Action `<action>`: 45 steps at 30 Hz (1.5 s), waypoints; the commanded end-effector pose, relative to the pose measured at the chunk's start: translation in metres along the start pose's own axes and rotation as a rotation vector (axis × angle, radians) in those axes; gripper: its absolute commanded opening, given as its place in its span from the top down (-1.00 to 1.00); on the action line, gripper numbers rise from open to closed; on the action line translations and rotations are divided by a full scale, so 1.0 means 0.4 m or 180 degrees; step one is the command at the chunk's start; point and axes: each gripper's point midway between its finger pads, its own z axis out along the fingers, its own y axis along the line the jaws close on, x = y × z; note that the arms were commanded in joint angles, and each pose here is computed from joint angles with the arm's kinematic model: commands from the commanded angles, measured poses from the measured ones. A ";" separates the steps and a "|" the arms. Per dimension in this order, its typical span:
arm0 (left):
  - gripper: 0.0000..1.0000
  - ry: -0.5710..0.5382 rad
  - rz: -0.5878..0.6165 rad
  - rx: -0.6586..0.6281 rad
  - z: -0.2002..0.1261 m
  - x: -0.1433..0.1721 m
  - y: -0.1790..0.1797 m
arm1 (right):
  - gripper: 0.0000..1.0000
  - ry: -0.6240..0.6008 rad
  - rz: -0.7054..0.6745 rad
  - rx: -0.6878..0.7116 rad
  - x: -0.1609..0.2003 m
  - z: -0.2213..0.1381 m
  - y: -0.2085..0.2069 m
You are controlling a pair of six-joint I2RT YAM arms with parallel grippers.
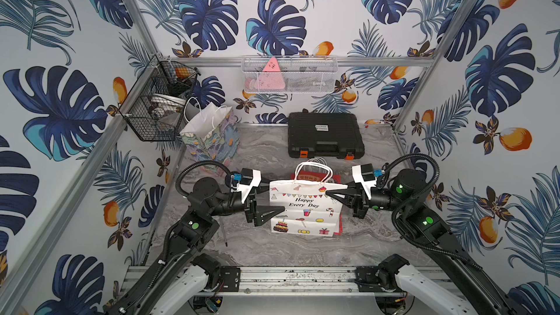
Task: Put away the paper bag
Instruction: Press the paper bag.
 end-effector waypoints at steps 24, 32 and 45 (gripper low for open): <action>1.00 0.0402 -0.0169 0.0409 -0.015 0.118 -0.055 | 1.00 -0.0250 -0.0058 -0.0005 -0.076 -0.002 0.003; -0.32 0.0779 -0.0208 0.0236 -0.025 0.198 -0.032 | 1.00 -0.0320 -0.0087 0.0008 -0.094 -0.007 0.008; 0.75 0.0789 -0.0192 0.0310 -0.035 0.203 -0.054 | 1.00 -0.0289 -0.0036 0.0089 -0.083 0.000 -0.012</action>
